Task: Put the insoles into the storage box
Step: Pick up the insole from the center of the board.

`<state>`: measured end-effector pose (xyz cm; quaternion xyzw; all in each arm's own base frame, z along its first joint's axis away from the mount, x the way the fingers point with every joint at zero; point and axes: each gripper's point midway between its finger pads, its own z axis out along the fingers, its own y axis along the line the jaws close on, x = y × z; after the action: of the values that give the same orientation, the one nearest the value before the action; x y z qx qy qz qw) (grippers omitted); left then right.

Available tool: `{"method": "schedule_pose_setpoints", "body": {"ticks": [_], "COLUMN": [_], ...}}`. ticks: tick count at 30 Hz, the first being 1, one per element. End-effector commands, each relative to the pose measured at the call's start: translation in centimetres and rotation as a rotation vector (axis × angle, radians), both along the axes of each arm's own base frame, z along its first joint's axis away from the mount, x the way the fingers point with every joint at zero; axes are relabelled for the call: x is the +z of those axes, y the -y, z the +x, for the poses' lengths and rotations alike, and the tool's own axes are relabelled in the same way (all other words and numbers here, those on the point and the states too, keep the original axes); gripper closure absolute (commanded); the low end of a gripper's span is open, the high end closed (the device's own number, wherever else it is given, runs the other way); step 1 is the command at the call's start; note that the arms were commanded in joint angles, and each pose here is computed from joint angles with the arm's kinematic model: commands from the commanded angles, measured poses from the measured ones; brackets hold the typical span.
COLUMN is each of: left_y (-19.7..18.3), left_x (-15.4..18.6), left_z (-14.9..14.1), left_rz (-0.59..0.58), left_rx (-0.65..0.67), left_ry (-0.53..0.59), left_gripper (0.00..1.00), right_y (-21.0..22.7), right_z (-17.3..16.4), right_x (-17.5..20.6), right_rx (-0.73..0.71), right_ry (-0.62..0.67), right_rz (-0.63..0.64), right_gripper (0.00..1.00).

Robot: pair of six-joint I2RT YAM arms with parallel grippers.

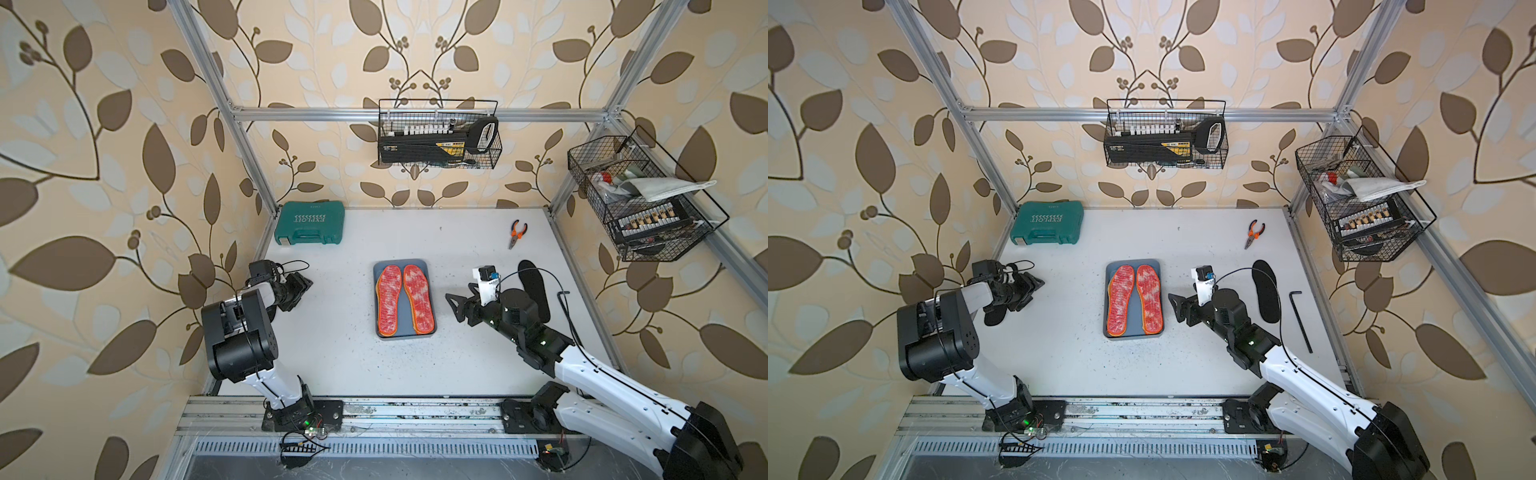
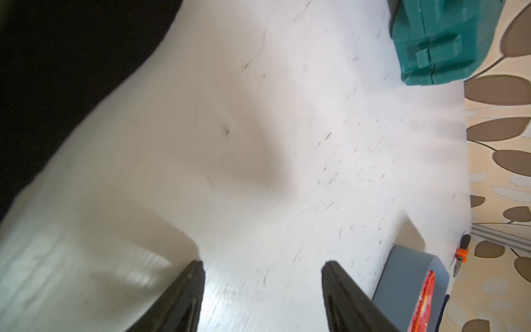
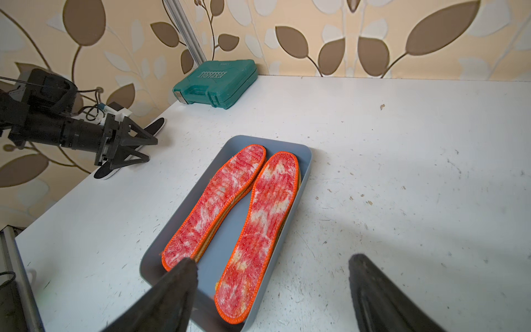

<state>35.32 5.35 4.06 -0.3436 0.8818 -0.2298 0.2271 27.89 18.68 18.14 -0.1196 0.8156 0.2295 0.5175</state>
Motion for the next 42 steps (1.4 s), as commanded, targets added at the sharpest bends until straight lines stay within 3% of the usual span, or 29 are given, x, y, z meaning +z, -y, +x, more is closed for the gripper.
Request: {"method": "schedule_pose_setpoints", "body": {"ticks": [1, 7, 10, 13, 18, 26, 33, 36, 42], "left_y": [-2.1, -7.1, -9.3, -11.3, -12.6, -12.6, -10.9, -8.9, -5.1], "left_x": [2.7, 5.6, 6.0, 5.8, 4.9, 0.3, -1.5, -1.7, -2.8], "left_z": [-0.1, 0.0, -0.4, -0.8, 0.3, 0.8, 0.9, 1.5, 2.7], "left_rz": [0.130, 0.269, 0.337, 0.360, 0.272, 0.188, 0.110, 0.120, 0.134], "left_rx": [0.049, 0.113, 0.126, 0.140, 0.127, 0.057, 0.018, -0.038, -0.141], "left_ry": [0.023, -0.001, -0.061, -0.103, -0.083, -0.193, -0.210, -0.210, -0.252], "left_gripper": [0.27, 0.20, 0.01, 0.01, 0.01, 0.01, 0.02, 0.05, 0.22], "right_y": [-0.3, -0.3, -0.3, -0.2, -0.1, 0.0, 0.0, 0.2, 0.5], "right_z": [0.2, 0.2, 0.2, 0.2, 0.0, -0.2, -0.4, -0.5, -0.7], "right_x": [-0.4, -0.8, -0.8, -0.7, -0.4, -0.1, 0.4, 0.7, 1.2], "right_rx": [0.004, 0.004, 0.002, 0.000, 0.002, 0.002, 0.005, 0.000, -0.006], "right_ry": [-0.007, -0.011, -0.009, 0.000, 0.019, 0.035, 0.048, 0.056, 0.071], "right_rz": [-0.007, -0.008, -0.008, -0.004, 0.009, 0.022, 0.034, 0.039, 0.047], "right_gripper": [0.15, 0.15, 0.15, 0.15, 0.15, 0.15, 0.15, 0.15, 0.15]}}
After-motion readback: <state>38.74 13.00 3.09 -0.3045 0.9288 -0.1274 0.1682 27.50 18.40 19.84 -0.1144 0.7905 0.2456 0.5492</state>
